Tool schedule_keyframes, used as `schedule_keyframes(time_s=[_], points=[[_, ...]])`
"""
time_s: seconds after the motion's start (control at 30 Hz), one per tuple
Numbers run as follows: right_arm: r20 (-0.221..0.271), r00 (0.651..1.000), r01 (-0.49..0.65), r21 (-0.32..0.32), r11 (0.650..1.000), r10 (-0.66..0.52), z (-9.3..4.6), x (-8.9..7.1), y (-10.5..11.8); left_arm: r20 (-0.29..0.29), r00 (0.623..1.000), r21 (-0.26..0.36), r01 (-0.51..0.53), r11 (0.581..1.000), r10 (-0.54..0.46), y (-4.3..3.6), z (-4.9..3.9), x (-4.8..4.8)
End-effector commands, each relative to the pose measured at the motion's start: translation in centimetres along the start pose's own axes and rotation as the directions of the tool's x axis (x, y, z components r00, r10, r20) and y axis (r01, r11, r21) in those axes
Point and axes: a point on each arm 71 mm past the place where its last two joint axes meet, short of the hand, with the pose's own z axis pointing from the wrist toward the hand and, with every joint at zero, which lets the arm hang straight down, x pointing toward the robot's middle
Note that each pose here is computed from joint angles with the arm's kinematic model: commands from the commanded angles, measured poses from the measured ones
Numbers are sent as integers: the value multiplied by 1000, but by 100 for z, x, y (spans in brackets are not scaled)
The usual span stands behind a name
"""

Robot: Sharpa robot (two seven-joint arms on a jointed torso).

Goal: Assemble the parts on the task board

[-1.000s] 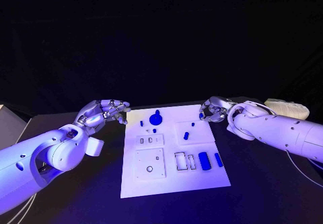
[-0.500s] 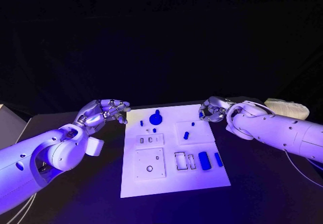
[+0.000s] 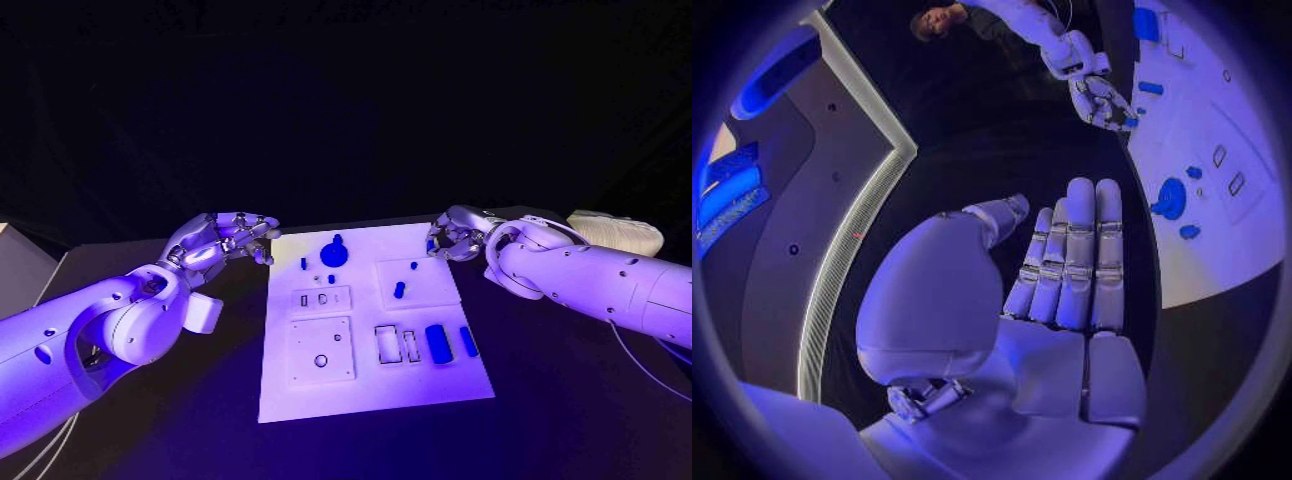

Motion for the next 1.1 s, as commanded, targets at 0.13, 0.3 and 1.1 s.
schedule_keyframes(time_s=[0.13,0.3,1.1], points=[[48,999,-2,4,1000,2,0,-22,17,-19,1000,7,4,1000,-3,-7,4,21],[87,996,-8,1,1000,8,-18,-39,63,-19,1000,7,3,1000,-3,-7,3,18],[35,996,-81,-94,992,84,-253,91,1380,-14,1000,-3,3,1000,-3,-1,3,15]])
